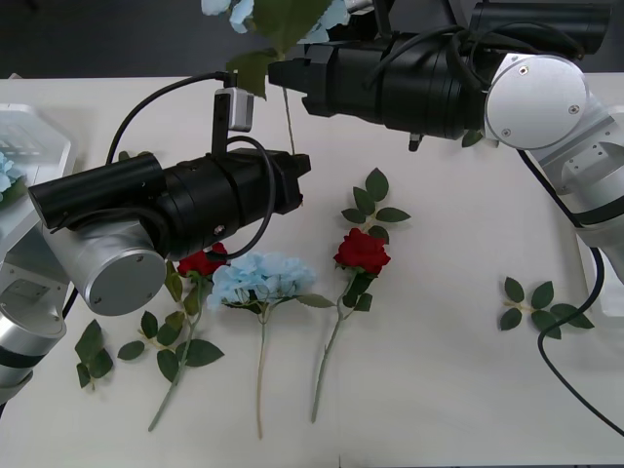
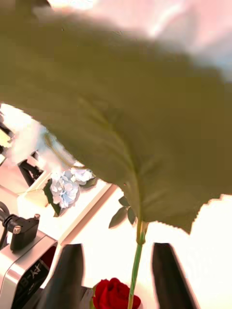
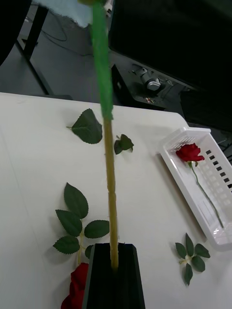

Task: Place the red flowers into the right box and the blue flowers into the left box. If a person shows an open palm, hand one flower to the person first, then continue sorting.

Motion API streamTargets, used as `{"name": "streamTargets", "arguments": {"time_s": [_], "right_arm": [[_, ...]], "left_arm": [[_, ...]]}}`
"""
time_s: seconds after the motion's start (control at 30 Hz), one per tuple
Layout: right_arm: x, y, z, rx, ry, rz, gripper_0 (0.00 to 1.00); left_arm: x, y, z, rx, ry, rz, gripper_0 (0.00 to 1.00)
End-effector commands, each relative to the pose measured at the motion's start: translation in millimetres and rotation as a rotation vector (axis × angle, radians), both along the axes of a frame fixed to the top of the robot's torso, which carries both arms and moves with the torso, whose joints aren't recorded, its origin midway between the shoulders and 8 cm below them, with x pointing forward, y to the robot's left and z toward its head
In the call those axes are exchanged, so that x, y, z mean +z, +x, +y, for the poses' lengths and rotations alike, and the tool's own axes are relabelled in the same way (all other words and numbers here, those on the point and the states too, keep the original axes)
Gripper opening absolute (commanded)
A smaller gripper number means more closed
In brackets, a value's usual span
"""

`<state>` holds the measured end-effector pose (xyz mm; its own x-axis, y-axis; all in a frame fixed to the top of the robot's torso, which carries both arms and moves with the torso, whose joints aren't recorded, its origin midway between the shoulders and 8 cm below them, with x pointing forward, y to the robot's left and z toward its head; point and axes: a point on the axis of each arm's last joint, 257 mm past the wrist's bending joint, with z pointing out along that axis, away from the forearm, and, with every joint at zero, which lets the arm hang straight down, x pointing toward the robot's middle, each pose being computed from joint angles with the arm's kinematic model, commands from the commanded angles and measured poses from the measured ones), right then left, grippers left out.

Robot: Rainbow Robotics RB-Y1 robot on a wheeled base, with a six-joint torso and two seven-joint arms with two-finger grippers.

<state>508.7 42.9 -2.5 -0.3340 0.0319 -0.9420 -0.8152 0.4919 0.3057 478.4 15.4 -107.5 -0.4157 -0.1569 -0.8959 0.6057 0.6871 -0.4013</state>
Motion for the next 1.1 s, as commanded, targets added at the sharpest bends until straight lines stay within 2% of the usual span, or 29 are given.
{"name": "streamTargets", "arguments": {"time_s": [0.03,0.23,0.43,0.57,0.67,0.8,0.97,1.1], "right_arm": [[21.8,-9.1,16.2,0.031,0.031,-0.028,1.0],[16.2,-8.0,13.3,0.028,0.004,-0.03,1.0],[-4.5,-8.1,3.1,0.026,-0.057,0.008,1.0],[-38.5,-11.6,-12.2,0.023,-0.13,0.083,1.0],[-68.0,-14.8,-28.8,0.001,-0.192,0.17,1.0],[-101.5,-18.9,-52.2,-0.05,-0.288,0.252,1.0],[-152.1,-41.0,-92.4,-0.169,-0.411,0.436,1.0],[-179.0,-63.4,-116.3,-0.265,-0.455,0.551,1.0]], "left_arm": [[32.1,10.5,2.6,0.001,0.032,-0.117,0.0],[27.4,30.1,66.4,0.088,0.126,-0.114,0.0],[6.0,35.0,167.4,0.231,0.181,0.037,0.0],[-2.4,28.1,240.5,0.342,0.264,0.165,0.0],[0.1,11.9,310.4,0.459,0.321,0.266,0.0],[8.3,-11.9,374.4,0.542,0.393,0.296,0.0],[4.4,-61.1,459.7,0.638,0.555,0.357,0.0],[-4.3,-86.2,512.9,0.679,0.679,0.401,0.0]]}}
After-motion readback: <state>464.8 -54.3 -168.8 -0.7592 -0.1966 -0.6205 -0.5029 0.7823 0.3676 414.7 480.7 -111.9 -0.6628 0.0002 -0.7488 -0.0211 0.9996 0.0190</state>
